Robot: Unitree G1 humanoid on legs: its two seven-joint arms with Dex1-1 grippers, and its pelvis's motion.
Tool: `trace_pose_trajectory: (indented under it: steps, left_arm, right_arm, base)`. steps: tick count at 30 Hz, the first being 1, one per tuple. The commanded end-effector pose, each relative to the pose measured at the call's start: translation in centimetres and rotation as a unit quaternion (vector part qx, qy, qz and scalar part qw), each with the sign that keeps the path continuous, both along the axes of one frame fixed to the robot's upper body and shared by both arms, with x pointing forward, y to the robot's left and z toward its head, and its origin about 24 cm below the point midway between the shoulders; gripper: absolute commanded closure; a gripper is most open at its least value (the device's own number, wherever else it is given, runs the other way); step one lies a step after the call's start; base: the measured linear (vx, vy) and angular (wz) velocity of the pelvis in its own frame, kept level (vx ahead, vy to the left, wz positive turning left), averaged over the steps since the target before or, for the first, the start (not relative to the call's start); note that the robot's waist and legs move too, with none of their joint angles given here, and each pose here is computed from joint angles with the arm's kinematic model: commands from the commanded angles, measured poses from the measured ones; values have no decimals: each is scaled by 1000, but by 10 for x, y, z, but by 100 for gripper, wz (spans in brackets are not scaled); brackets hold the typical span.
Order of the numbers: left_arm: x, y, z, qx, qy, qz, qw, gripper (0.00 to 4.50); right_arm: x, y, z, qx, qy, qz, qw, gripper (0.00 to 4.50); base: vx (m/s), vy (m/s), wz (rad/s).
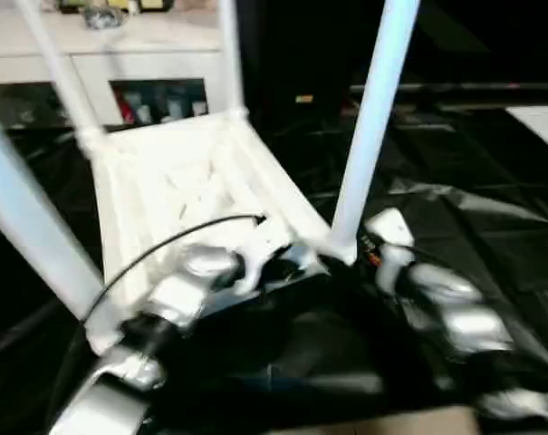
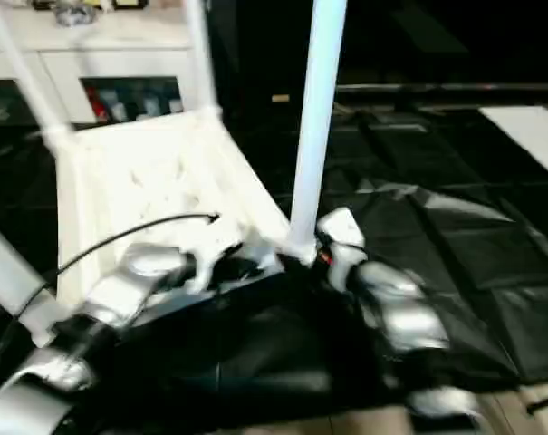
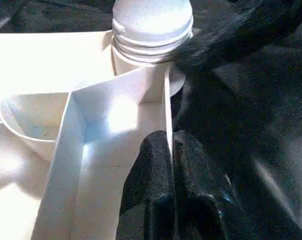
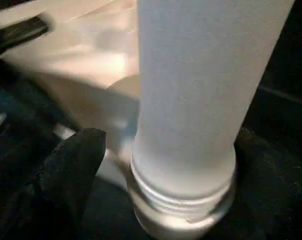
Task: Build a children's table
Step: Rotate leg to tighten
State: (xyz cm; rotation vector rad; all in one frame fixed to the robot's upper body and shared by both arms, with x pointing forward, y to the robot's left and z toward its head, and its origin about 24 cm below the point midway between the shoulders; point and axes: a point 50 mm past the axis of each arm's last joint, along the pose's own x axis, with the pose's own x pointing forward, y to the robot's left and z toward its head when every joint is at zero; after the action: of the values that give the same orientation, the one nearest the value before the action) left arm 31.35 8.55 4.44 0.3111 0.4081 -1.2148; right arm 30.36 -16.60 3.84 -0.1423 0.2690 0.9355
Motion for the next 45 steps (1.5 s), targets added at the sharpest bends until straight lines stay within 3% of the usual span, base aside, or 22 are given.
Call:
trace_pose_trajectory:
  steps: [1,7,8,10,23,26,28,31,32,37,38,41,42,43,45]
  left_arm:
    - [-2,-12,14,-21,-29,-48,998,450]
    - [-13,-2,16,-28,-7,-94,995,450]
    - [-16,1,17,-30,-3,-104,994,450]
    - [-17,3,18,-32,2,-111,993,450]
    - [-22,12,15,-17,6,-107,994,450]
    - [-20,13,13,-11,5,-94,996,450]
    - [-5,11,9,3,-20,-7,1000,450]
    - [2,8,9,-1,-25,32,999,450]
    - [9,2,8,-3,-28,71,997,450]
    - [23,-25,12,-29,-27,161,986,450]
    - [24,-35,13,-34,-29,165,985,450]
    - [21,-48,14,-37,-30,142,989,450]
    - [21,-50,14,-36,-30,137,989,450]
    - [21,-50,14,-36,-30,137,989,450]
    - [17,-50,14,-40,-27,102,994,450]
  right_arm:
    - [-8,16,8,14,1,97,995,26]
    - [-13,4,9,-2,30,143,989,26]
    - [-12,4,10,-4,31,148,989,49]
    - [-10,5,10,-3,32,151,988,49]
    - [-11,14,7,8,40,173,984,171]
    - [-12,14,5,13,44,165,985,178]
    - [-6,16,-3,29,47,92,994,181]
    - [-3,18,-11,27,44,37,998,183]
    - [2,22,-21,20,41,-32,998,183]
    - [11,49,-40,32,74,-183,980,183]
    - [13,65,-38,41,74,-187,979,183]
    - [16,89,-28,68,57,-156,984,183]
    - [16,93,-26,73,52,-148,985,183]
    - [16,93,-26,73,52,-148,985,128]
    - [13,92,-21,85,48,-101,990,114]
  base:
    - [0,0,0]
    - [0,0,0]
    - [0,0,0]
    - [0,0,0]
    - [0,0,0]
    - [0,0,0]
    - [0,0,0]
    - [0,0,0]
    - [0,0,0]
    - [-11,3,-2]
    - [0,0,0]
    - [0,0,0]
    - [0,0,0]
    - [0,0,0]
    - [0,0,0]
